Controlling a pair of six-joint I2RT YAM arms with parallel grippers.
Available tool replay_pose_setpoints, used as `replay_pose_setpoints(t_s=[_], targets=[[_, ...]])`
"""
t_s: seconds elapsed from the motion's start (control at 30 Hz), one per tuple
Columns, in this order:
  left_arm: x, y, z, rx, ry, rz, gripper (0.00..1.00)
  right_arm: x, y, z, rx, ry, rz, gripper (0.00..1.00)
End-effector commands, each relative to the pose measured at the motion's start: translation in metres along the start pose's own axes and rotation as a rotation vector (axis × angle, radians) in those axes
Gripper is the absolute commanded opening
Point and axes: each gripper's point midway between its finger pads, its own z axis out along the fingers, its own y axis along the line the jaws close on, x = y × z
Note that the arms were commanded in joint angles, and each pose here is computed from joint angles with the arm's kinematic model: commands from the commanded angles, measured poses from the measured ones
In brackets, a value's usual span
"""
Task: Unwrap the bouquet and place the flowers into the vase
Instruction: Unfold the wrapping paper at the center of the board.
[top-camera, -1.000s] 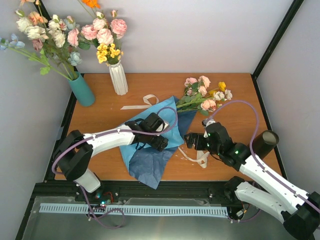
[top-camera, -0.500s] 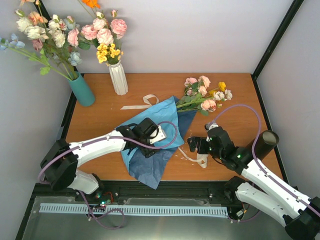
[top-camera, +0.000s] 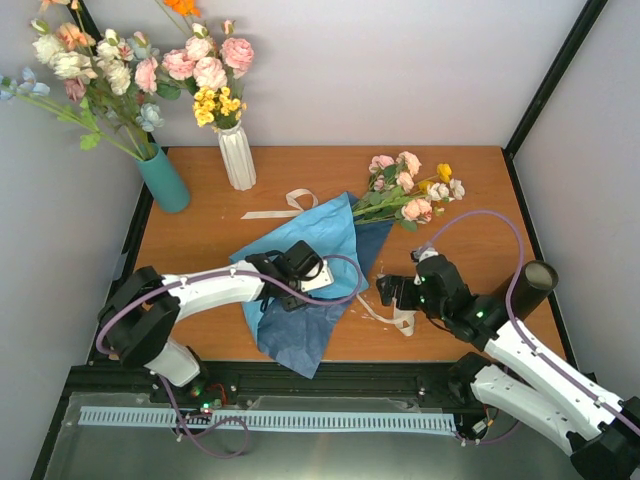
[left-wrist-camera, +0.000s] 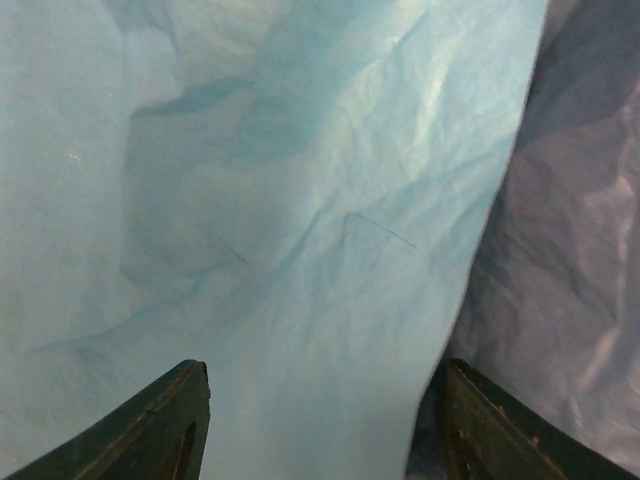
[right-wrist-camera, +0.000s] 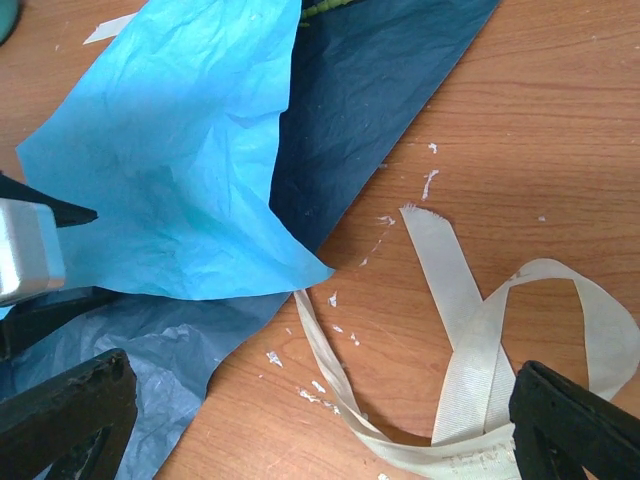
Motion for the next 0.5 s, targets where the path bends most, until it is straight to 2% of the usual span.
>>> replay_pose_setpoints(t_s=[0.0,0.07,0.17,0.33,0.4,0.47], targets=[[-0.004,0.007,0.012,-0.061,0.0,0.063,0.62,0.005,-0.007,-0.001,0.022,-0.001,0.007,1.0],[-0.002,0.007,0.015,-0.065,0.007,0.074,0.61,0.007,-0.008,-0.001,0.021,0.0,0.009,1.0],[-0.002,0.006,0.018,-0.068,0.006,0.083,0.5,0.008,-0.008,-0.001,0.019,0.003,0.012,1.0],[-0.014,0.006,0.015,-0.047,-0.025,0.071,0.09,0.006,-0.007,-0.002,0.014,-0.005,0.015,1.0],[-0.025,0.002,0.009,-0.006,-0.056,0.055,0.02,0.004,-0.005,-0.003,0.01,-0.006,0.013,1.0],[-0.037,-0.003,0.001,0.034,-0.095,0.038,0.0,0.003,-0.004,-0.005,0.008,-0.007,0.011,1.0]])
